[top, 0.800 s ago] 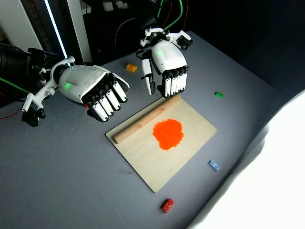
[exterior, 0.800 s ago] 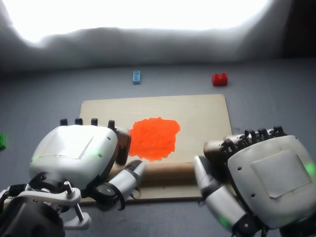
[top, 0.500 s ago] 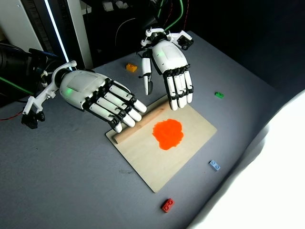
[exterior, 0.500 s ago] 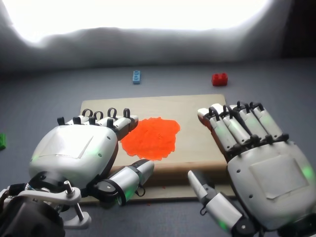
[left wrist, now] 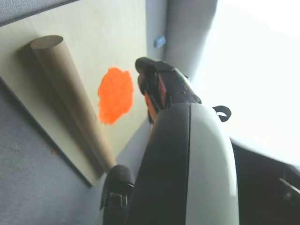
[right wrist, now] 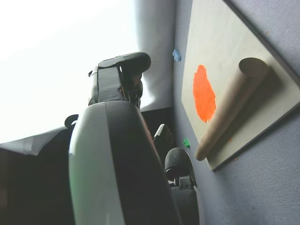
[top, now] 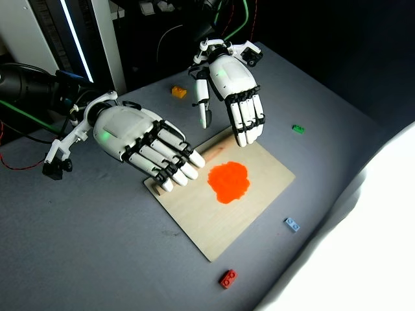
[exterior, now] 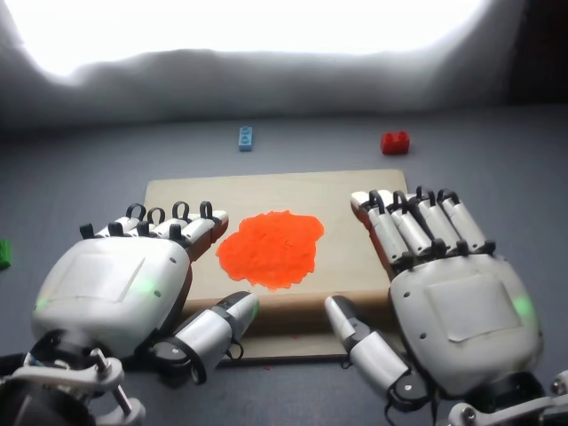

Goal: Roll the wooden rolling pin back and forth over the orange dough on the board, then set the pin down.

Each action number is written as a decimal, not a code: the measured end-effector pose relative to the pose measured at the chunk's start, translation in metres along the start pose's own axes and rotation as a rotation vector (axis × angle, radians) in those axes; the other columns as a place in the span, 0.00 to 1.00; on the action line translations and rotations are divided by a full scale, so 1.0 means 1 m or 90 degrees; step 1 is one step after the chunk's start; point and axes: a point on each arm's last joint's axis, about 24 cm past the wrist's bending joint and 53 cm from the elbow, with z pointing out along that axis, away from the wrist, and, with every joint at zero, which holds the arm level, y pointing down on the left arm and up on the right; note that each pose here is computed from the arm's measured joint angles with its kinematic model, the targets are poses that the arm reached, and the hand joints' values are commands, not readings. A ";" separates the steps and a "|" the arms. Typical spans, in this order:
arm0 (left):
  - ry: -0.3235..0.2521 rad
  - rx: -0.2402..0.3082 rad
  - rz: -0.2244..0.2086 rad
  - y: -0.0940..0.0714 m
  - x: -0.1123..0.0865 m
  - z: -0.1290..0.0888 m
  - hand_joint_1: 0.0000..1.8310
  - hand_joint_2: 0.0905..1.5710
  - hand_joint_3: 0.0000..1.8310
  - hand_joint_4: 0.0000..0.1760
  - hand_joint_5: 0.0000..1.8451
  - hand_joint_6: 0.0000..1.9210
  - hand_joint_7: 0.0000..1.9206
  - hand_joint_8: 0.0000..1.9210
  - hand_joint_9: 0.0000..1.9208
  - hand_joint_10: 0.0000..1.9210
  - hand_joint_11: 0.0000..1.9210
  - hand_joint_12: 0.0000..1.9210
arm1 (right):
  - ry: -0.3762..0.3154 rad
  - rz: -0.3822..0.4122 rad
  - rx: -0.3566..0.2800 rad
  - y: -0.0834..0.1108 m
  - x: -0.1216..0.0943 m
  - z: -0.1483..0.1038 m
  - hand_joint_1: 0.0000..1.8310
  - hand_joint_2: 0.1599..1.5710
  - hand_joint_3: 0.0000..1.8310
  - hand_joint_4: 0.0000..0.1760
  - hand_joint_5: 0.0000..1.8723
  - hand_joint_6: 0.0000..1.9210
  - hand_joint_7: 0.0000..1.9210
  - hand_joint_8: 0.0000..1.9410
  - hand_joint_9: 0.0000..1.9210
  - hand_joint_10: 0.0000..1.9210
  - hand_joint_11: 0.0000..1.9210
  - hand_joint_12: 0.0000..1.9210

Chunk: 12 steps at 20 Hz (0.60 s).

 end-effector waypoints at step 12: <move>0.009 0.010 0.003 0.018 0.022 -0.006 0.16 0.83 0.00 0.19 0.19 0.00 0.22 0.00 0.26 0.00 0.19 0.24 | 0.016 0.018 -0.004 0.001 0.025 0.008 0.15 0.78 0.05 0.00 0.00 0.25 0.12 0.02 0.00 0.38 0.00 0.66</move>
